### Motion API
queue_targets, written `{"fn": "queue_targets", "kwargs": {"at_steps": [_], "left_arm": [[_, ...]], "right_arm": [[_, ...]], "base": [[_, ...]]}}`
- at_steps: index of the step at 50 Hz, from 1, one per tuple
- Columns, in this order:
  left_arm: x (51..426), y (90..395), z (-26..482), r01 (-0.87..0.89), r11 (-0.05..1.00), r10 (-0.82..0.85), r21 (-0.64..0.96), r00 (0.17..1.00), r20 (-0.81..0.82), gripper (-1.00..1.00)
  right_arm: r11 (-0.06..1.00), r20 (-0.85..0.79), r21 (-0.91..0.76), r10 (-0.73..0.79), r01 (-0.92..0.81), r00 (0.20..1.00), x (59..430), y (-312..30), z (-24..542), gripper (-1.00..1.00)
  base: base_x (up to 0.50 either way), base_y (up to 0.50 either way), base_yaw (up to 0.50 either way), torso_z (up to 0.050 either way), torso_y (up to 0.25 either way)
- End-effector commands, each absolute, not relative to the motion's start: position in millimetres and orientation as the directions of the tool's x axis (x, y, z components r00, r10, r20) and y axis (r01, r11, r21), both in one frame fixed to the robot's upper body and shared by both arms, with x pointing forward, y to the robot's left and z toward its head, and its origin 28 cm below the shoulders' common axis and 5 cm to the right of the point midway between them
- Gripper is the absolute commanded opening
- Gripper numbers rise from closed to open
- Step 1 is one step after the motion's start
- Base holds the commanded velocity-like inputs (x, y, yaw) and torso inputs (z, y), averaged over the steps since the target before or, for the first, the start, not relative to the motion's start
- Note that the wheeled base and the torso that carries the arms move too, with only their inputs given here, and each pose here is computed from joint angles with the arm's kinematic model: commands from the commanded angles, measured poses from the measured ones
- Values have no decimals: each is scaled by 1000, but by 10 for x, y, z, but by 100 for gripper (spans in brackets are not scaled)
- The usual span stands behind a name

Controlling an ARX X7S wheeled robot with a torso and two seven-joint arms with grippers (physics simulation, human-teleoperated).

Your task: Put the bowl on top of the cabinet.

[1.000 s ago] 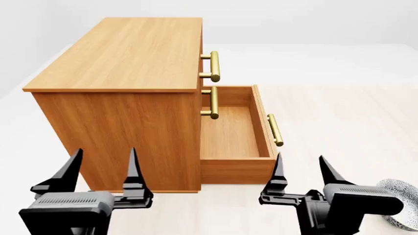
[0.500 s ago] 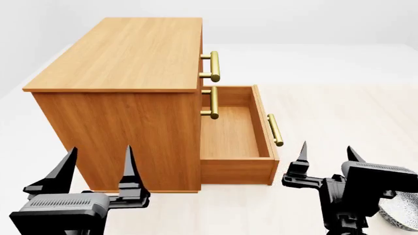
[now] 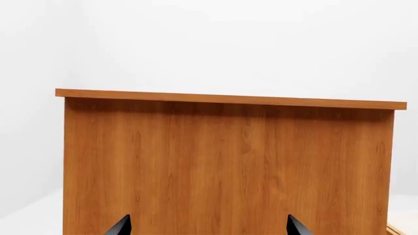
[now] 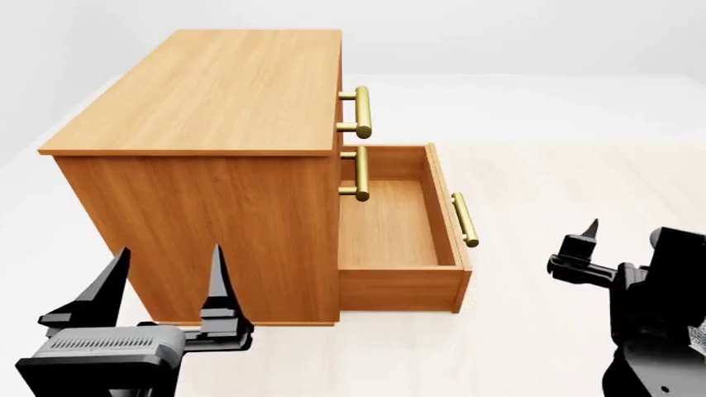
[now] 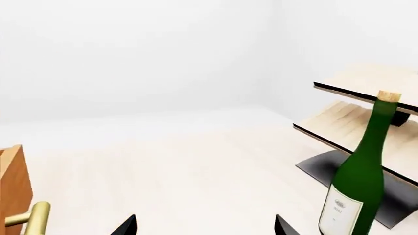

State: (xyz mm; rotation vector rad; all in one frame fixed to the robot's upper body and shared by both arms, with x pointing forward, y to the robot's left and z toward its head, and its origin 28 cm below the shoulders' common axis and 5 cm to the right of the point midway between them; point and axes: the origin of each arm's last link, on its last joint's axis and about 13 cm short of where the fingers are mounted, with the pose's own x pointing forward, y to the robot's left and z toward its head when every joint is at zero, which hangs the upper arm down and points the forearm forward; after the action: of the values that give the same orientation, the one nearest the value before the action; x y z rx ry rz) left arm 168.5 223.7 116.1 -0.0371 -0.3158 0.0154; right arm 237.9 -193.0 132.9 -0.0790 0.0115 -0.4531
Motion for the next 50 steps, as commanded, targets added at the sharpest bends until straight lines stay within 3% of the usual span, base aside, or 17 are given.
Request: {"fn": "queue_targets", "kwargs": {"at_steps": [1,31,50], "left_arm": [[1686,2235,1162,-9,999,21,-38,950,310,100],[1686,2231,1157,-5,999,17,-39,951,309,100],[1678,2222,1155,-2,999,13,-38,951,309,100]], "right_arm": [[848,-65,-94,-529,522,846,2448,-2108,1438,100],[766,-222,-245,-641,595,734,2596,-2209,1462,100],[805,-398,-156,-581,572,710,2619,-2239,1402,100]], "base": [[0,0,0,0,0],[0,0,0,0,0],[0,0,0,0,0]]}}
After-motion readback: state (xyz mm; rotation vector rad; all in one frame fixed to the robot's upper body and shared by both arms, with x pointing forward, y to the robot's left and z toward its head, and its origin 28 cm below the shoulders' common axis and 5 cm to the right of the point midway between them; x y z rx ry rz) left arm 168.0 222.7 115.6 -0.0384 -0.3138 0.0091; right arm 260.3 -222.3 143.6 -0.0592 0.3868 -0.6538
